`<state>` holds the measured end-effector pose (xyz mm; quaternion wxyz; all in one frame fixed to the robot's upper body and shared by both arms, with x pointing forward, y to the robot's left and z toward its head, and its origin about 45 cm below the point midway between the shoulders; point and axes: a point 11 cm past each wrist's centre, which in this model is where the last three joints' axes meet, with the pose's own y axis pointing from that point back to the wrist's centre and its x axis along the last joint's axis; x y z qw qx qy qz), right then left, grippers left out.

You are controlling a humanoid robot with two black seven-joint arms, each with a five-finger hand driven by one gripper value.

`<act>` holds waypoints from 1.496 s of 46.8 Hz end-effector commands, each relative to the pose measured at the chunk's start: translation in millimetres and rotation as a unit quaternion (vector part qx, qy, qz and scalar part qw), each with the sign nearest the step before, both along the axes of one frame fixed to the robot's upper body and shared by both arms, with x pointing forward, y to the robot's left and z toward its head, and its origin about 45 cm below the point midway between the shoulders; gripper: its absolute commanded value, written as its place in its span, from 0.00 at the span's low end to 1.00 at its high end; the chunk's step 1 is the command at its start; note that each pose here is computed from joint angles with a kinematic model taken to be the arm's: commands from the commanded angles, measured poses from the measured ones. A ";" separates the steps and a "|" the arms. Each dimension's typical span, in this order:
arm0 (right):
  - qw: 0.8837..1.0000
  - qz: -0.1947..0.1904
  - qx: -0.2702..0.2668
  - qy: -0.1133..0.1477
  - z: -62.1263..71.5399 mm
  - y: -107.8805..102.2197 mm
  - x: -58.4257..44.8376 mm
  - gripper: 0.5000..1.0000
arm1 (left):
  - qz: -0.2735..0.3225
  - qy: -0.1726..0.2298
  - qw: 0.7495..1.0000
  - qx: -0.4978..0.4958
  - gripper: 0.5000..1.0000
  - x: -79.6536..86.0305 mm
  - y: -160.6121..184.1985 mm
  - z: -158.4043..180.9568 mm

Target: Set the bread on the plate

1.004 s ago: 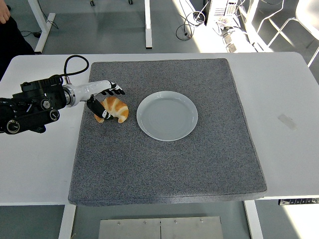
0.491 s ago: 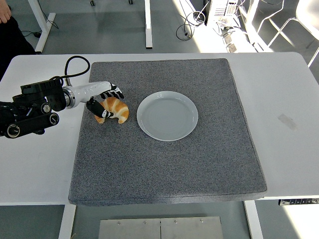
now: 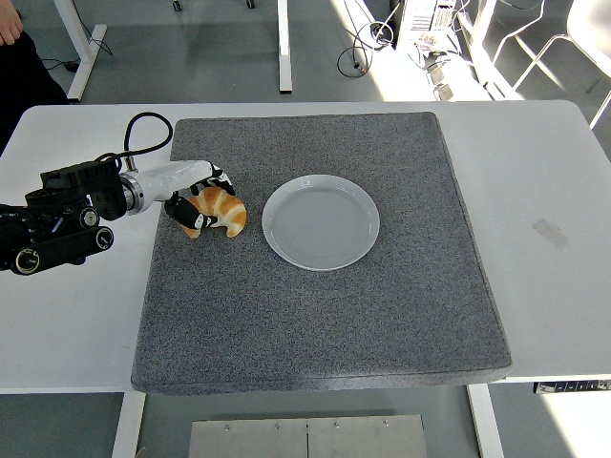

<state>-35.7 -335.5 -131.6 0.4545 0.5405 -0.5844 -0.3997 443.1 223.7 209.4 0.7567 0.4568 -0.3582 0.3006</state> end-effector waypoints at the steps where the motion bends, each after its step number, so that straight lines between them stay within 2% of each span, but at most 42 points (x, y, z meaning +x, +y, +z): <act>1: 1.000 0.000 0.000 0.000 0.0 -0.1 0.0 1.00 | 0.003 -0.001 1.000 -0.001 0.18 1.0 0.5 1.3; 5: 1.000 0.000 0.000 0.000 0.0 0.1 0.0 1.00 | 0.008 -0.002 1.000 0.000 0.13 2.0 1.5 1.9; 18: 1.000 0.000 0.000 0.000 0.0 0.1 0.0 1.00 | 0.025 -0.016 1.000 -0.003 0.07 7.9 6.2 7.3; 35: 1.000 0.000 0.000 0.000 0.0 0.1 0.0 1.00 | 0.029 -0.053 0.998 -0.034 0.06 28.2 -9.8 54.5; 42: 1.000 0.000 0.000 0.000 0.0 -0.1 0.0 1.00 | 0.024 -0.052 0.997 -0.045 0.06 30.3 -18.2 64.6; 54: 1.000 0.000 0.000 0.000 0.0 0.1 0.0 1.00 | -0.005 -0.056 0.997 -0.057 0.08 31.4 -51.1 76.2; 70: 1.000 0.000 0.000 0.000 0.0 0.1 -0.1 1.00 | -0.067 -0.046 0.994 -0.069 0.09 16.5 -124.1 69.6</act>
